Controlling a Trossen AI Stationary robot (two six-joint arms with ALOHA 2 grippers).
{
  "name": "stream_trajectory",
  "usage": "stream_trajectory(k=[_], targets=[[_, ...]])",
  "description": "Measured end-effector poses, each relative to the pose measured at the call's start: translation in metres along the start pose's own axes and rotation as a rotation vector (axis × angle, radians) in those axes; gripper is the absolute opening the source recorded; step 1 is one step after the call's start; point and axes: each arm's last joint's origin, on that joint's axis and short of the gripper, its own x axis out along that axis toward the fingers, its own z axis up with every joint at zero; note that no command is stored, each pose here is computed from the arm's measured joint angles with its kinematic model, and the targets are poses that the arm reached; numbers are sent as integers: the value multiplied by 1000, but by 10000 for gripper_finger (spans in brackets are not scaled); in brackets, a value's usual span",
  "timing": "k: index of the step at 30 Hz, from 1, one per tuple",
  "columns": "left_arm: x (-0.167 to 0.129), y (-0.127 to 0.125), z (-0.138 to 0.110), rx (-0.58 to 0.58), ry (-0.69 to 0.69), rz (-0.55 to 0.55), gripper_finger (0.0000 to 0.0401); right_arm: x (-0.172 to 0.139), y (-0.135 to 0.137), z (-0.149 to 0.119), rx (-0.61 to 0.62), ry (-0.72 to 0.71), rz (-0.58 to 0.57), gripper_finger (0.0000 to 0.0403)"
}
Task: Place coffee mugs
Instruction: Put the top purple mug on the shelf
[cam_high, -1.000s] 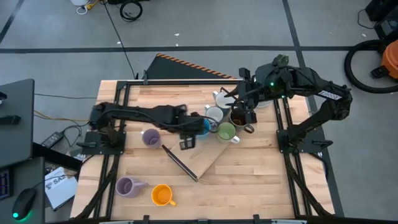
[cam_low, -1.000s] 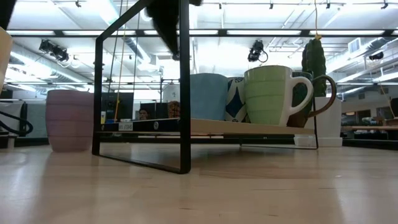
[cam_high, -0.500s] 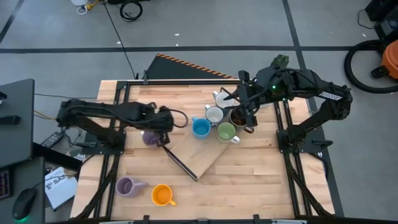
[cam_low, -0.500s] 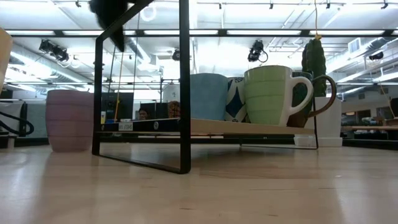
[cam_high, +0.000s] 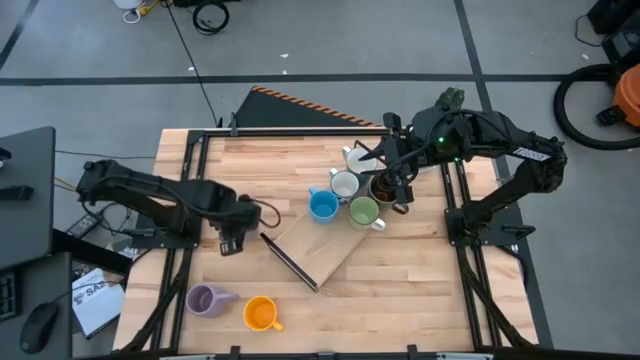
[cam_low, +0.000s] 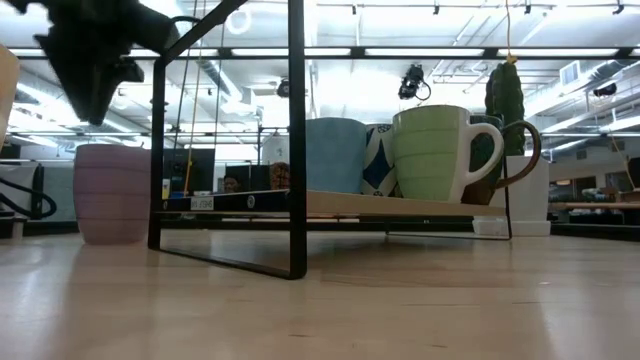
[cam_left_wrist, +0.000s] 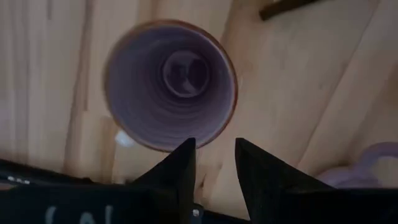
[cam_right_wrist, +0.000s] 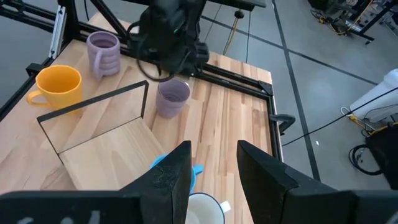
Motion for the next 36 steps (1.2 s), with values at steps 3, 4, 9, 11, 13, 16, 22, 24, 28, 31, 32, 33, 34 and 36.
stream_trajectory(k=[3,4,9,11,13,16,22,24,28,31,32,33,34,36], targets=[[11,-5,-2,47,-16,13,119,0,0,0,0,-3,-1,134],[14,-7,-3,66,-21,14,119,0,0,1,-1,-6,-2,134],[22,-15,-5,184,-68,19,119,0,0,1,-9,-15,-5,134],[27,-17,-6,242,-79,35,119,0,-1,2,-9,-20,-6,134],[34,-19,-10,282,-74,43,119,0,-1,2,-9,-21,-7,134],[45,-19,-15,318,-62,59,119,0,-1,2,-9,-21,-6,134],[53,-17,-19,293,-50,90,92,0,-1,2,-9,-21,-6,134],[53,-18,-18,292,-54,86,62,0,-1,2,-9,-21,-6,134],[54,-17,-19,295,-46,89,21,0,-1,2,-9,-21,-7,134],[47,-16,-15,298,-51,87,21,0,-1,2,-8,-25,-7,134],[43,-16,-14,302,-53,85,21,0,-1,3,-8,-31,-9,134],[39,-15,-12,303,-56,84,21,0,-1,3,-8,-36,-11,134],[35,-14,-9,303,-61,84,21,0,-1,4,-7,-38,-12,134],[25,-11,-3,292,-85,79,21,0,-1,4,-7,-43,-13,134]])
